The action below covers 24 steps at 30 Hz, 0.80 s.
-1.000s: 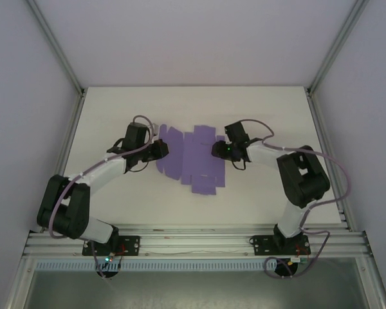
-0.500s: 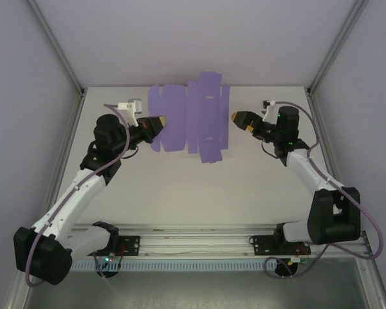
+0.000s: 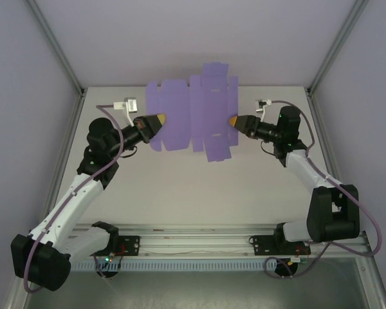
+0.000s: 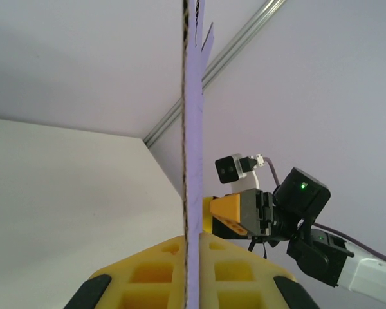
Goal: Assemble paper box
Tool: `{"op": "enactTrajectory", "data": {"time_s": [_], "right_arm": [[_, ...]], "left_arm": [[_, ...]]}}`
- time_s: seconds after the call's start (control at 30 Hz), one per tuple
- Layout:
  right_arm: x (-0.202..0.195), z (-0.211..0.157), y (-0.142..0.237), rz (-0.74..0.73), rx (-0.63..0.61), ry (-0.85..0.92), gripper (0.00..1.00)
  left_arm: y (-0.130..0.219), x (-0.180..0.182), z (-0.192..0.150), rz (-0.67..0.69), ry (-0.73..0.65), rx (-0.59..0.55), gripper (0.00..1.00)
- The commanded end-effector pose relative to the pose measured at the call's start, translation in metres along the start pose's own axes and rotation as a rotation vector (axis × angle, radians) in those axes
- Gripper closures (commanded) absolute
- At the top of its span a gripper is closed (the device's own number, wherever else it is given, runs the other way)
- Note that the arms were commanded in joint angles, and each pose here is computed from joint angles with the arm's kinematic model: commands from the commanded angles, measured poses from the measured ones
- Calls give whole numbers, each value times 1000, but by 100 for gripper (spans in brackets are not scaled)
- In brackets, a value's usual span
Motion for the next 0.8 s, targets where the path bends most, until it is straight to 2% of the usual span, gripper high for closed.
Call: {"op": "enactTrajectory", "data": {"time_s": [0.0, 0.1, 0.3, 0.4, 0.43, 0.47, 0.53, 0.6, 0.63, 0.77], "right_arm": [[22, 3, 6, 85, 5, 89, 55], [27, 0, 10, 77, 6, 124, 72], [38, -7, 17, 77, 2, 191, 97], [38, -11, 18, 50, 9, 224, 100], [35, -16, 17, 14, 25, 235, 100], [29, -22, 16, -52, 54, 248, 100], [20, -35, 14, -168, 124, 288, 100], [13, -48, 8, -238, 186, 319, 100], [10, -54, 6, -263, 211, 332, 100], [-8, -72, -2, -342, 298, 342, 100]], "left_arm": [[3, -7, 7, -45, -11, -32, 100], [3, 0, 6, -8, -6, -43, 100], [4, 9, -1, 20, -4, -36, 100], [4, 20, -8, 66, 6, -25, 100], [6, 30, -11, 122, 13, -25, 91], [9, 44, -16, 210, 26, -28, 70], [19, 72, -28, 372, 39, -31, 40], [33, 103, -45, 546, 68, -37, 3], [40, 115, -53, 611, 75, -31, 0], [71, 152, -82, 868, 103, 10, 0]]}}
Point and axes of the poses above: each hand's point on the last joint's axis, 136 mm out from that joint toward the fingers, its own y axis back along the fingers, its own x axis along the line the jaws close on, z = x × y, the point moved 5 cm from there along y, back along the fingers, and after that the axes turned 4 degrees about y, right-handed, at the moved point
